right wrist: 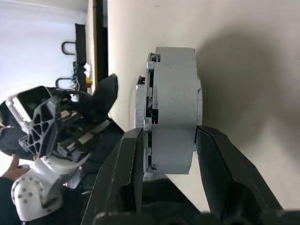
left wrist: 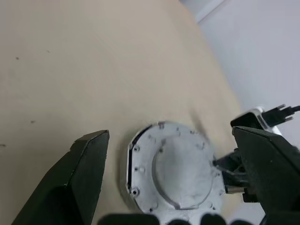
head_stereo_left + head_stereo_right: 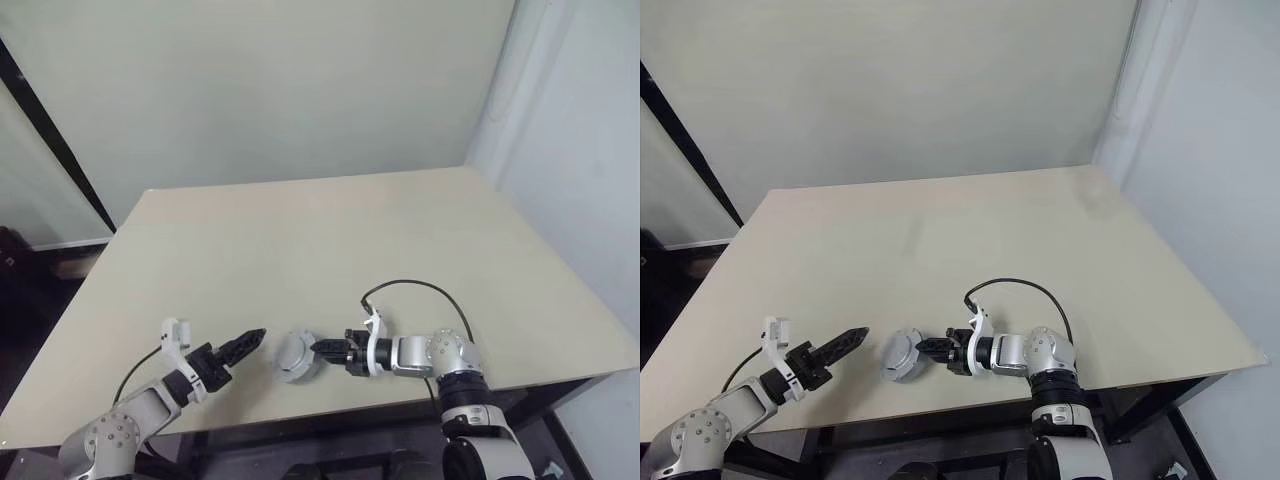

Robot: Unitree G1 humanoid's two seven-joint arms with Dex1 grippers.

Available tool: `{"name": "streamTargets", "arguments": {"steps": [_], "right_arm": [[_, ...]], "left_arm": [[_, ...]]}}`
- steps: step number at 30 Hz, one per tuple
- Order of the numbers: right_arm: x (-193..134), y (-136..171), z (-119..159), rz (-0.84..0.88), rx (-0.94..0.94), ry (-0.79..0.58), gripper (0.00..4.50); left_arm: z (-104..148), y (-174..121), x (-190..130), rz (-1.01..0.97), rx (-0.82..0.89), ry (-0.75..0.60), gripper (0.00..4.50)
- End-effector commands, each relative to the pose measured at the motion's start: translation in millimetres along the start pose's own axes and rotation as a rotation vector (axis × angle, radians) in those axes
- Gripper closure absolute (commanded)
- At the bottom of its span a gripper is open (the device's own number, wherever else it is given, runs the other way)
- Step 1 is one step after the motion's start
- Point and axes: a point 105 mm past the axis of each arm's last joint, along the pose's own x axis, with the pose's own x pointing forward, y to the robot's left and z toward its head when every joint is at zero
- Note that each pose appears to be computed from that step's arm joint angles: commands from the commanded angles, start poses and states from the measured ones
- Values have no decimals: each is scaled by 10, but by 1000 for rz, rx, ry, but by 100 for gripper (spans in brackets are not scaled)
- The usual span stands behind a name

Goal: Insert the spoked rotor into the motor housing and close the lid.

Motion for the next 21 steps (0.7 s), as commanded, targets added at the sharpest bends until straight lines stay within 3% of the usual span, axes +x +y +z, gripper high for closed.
{"name": "streamTargets", "arguments": {"steps": [1, 2, 11, 14, 21], "right_arm": [[-7, 87, 145, -10, -94, -40, 310], [-16, 63, 162, -30, -117, -44, 310], [-107, -43, 286, -144, -252, -84, 8], [-159, -28, 345, -178, -364, -99, 3], [-286, 280, 465, -124, -911, -159, 3]], "left_arm": [[130, -40, -16, -1, 65, -34, 0], [137, -36, -12, 4, 71, -37, 0], [152, -7, 27, 26, 106, -36, 0], [158, -11, 39, 26, 114, -36, 0], [191, -3, 16, 35, 180, -19, 0]]}}
